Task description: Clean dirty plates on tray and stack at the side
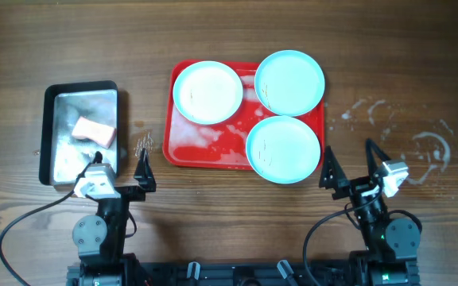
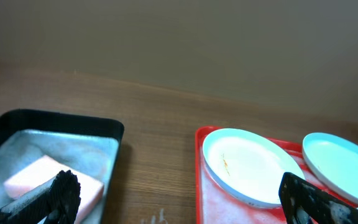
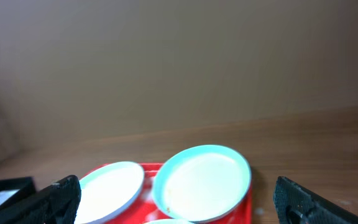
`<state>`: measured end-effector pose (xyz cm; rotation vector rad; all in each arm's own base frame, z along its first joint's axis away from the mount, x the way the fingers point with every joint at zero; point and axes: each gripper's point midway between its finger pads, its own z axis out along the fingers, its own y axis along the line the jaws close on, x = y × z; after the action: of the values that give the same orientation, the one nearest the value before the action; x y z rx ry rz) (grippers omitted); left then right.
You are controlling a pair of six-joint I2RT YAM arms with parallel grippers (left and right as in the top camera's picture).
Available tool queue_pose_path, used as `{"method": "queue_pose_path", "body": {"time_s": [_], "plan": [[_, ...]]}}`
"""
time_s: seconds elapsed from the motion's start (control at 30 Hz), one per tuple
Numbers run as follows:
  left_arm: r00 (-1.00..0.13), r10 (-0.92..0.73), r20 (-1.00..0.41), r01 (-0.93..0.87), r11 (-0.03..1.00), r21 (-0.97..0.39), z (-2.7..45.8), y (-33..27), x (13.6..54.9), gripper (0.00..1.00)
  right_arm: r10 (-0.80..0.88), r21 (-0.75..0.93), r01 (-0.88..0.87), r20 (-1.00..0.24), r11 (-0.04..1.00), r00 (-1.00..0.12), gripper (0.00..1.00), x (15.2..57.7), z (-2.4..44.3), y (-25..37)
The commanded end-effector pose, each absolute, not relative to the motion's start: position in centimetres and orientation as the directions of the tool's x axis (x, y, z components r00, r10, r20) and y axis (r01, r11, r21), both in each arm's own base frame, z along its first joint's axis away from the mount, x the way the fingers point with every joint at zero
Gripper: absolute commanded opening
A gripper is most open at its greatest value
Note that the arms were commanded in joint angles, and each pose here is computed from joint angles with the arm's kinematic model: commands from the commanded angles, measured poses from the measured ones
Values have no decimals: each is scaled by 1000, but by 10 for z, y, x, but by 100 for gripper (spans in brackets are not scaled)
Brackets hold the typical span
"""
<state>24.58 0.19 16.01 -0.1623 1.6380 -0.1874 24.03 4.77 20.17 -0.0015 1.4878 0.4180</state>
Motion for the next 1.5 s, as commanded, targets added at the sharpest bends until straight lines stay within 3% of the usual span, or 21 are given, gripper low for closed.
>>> {"method": "queue_pose_path", "body": {"time_s": [0.0,0.13,0.43,0.63,0.83,0.93,1.07,1.13,1.27,1.37,1.47], "plan": [[-18,-261,-965,44,964,-261,193,-3,241,100,275,231,-411,-960,882,51,100,227,243,70],[-2,-270,-963,48,962,-270,222,-3,235,100,266,218,-457,-963,862,41,100,224,273,78],[-154,-282,-947,4,958,-285,264,-3,234,100,190,238,-504,-971,831,-146,100,252,318,96],[-335,-295,-895,-57,954,-294,293,-1,253,100,135,297,-511,-934,807,-330,100,281,337,108],[-605,-309,-734,-148,949,-278,299,1,284,100,0,324,-543,-858,775,-513,100,310,354,139],[-724,-286,-627,-169,956,-241,293,2,296,100,-77,343,-578,-811,741,-580,100,322,356,166],[-800,-290,-525,-194,953,-232,277,2,319,100,-113,366,-591,-777,719,-619,100,351,348,191],[-821,-300,-485,-207,949,-237,262,2,331,100,-106,374,-585,-774,720,-624,100,369,338,196],[-862,-319,-394,-232,939,-253,230,-1,348,100,13,525,-429,-644,735,-765,100,394,302,203],[-876,-321,-360,-248,940,-234,208,2,361,98,7,543,-396,-596,740,-803,100,402,279,206],[-847,-449,-286,-406,892,-198,180,15,369,100,-4,556,-372,-552,743,-834,100,406,259,209]]}}
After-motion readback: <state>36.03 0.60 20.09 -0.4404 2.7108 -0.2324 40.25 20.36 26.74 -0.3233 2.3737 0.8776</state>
